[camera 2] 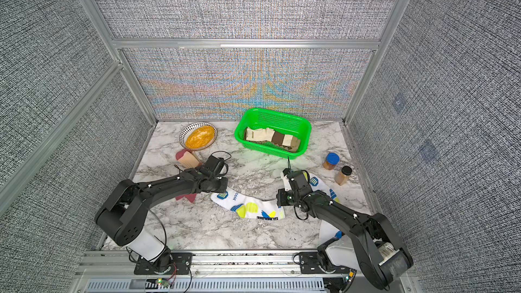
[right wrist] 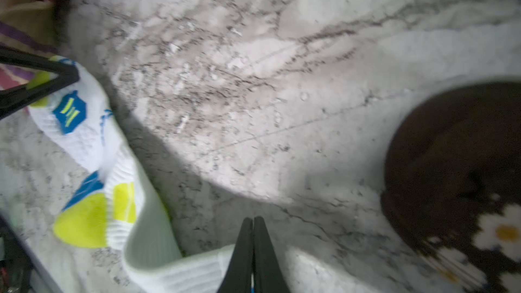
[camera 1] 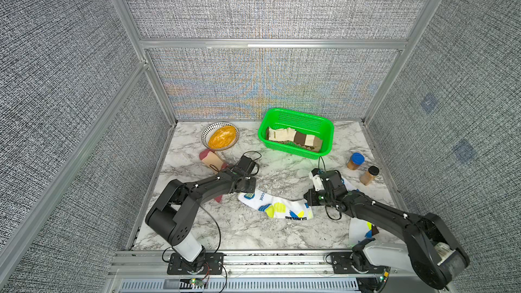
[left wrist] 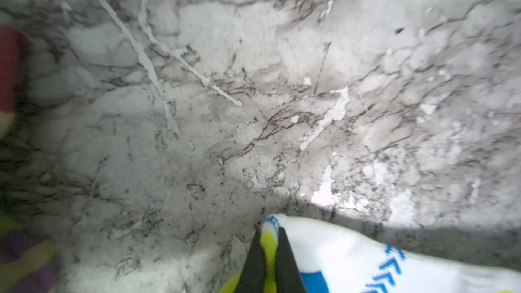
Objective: Place the socks together as a pair
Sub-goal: Adjust the sock at the center of the board.
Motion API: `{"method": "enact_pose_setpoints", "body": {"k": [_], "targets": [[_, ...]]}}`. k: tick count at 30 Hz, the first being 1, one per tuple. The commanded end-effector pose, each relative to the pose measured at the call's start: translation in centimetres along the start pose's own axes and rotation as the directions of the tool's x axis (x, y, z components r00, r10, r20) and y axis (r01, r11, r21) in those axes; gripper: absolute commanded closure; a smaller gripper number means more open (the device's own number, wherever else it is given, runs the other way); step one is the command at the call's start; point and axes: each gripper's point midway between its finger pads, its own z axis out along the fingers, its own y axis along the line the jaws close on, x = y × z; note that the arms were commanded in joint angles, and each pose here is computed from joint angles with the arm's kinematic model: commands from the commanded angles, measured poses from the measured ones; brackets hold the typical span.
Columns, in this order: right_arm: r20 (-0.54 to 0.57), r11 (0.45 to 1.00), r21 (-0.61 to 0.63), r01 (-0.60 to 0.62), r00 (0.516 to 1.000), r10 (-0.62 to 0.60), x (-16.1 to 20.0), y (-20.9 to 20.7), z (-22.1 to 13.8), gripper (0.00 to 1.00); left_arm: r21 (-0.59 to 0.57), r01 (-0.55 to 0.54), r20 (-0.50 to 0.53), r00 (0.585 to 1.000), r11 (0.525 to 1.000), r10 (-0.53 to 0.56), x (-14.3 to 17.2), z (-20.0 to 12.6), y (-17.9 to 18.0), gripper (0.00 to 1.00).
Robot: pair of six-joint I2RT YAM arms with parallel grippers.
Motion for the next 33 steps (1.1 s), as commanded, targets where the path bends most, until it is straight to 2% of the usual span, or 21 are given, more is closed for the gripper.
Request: {"method": "enact_pose_setpoints", "body": {"k": [1, 5, 10, 12, 14, 16, 18, 22, 25, 29, 31, 33], "targets": [[0.082, 0.996, -0.056, 0.067, 0.995, -0.062, -2.8, 2.0, -0.9, 1.00, 0.013, -0.024, 0.107, 0.994, 1.000, 0.023, -2.5, -2.1, -0.4, 0.96], [0.163, 0.988, 0.010, 0.155, 0.975, -0.154, -7.1, 2.7, -1.9, 1.00, 0.006, -0.059, 0.248, 0.967, 0.998, 0.056, -5.5, -5.8, -0.7, 0.97], [0.256, 0.968, 0.021, 0.250, 0.934, -0.247, -11.8, 4.5, -2.3, 0.99, -0.003, -0.105, 0.443, 0.891, 0.994, 0.096, -9.1, -11.8, -1.1, 0.98], [0.295, 0.958, -0.016, 0.287, 0.917, -0.270, -14.4, 6.2, -2.7, 0.80, 0.018, -0.143, 0.526, 0.843, 0.989, 0.113, -10.5, -14.7, -1.9, 0.98], [0.328, 0.959, -0.036, 0.282, 0.910, -0.255, -16.5, 6.8, -3.1, 0.62, 0.037, -0.228, 0.606, 0.779, 0.973, 0.160, -11.3, -17.3, -3.6, 0.98], [0.361, 0.962, -0.072, 0.265, 0.905, -0.223, -18.5, 7.1, -4.0, 0.51, 0.020, -0.329, 0.672, 0.704, 0.944, 0.231, -11.5, -19.5, -5.6, 0.98], [0.394, 0.961, -0.113, 0.253, 0.899, -0.190, -20.1, 7.2, -5.1, 0.44, -0.036, -0.428, 0.704, 0.631, 0.903, 0.327, -10.6, -20.2, -7.5, 0.98], [0.402, 0.964, -0.126, 0.235, 0.900, -0.167, -21.1, 6.5, -6.3, 0.37, -0.087, -0.556, 0.657, 0.592, 0.827, 0.467, -6.2, -17.9, -10.2, 0.99], [0.361, 0.955, -0.160, 0.249, 0.915, -0.178, -19.7, 6.7, -6.0, 0.35, -0.130, -0.599, 0.585, 0.598, 0.790, 0.549, -1.7, -15.5, -10.2, 0.99], [0.262, 0.956, -0.185, 0.226, 0.949, -0.174, -16.1, 6.3, -3.9, 0.34, -0.145, -0.590, 0.532, 0.630, 0.794, 0.565, 3.0, -13.3, -7.5, 0.99], [0.214, 0.959, -0.189, 0.214, 0.962, -0.172, -14.1, 6.2, -2.6, 0.34, -0.150, -0.588, 0.539, 0.625, 0.795, 0.564, 4.4, -13.0, -7.0, 0.99], [0.160, 0.966, -0.175, 0.192, 0.973, -0.165, -12.3, 5.9, -1.0, 0.35, -0.137, -0.618, 0.554, 0.600, 0.774, 0.577, 5.3, -12.9, -7.6, 0.98]]}}
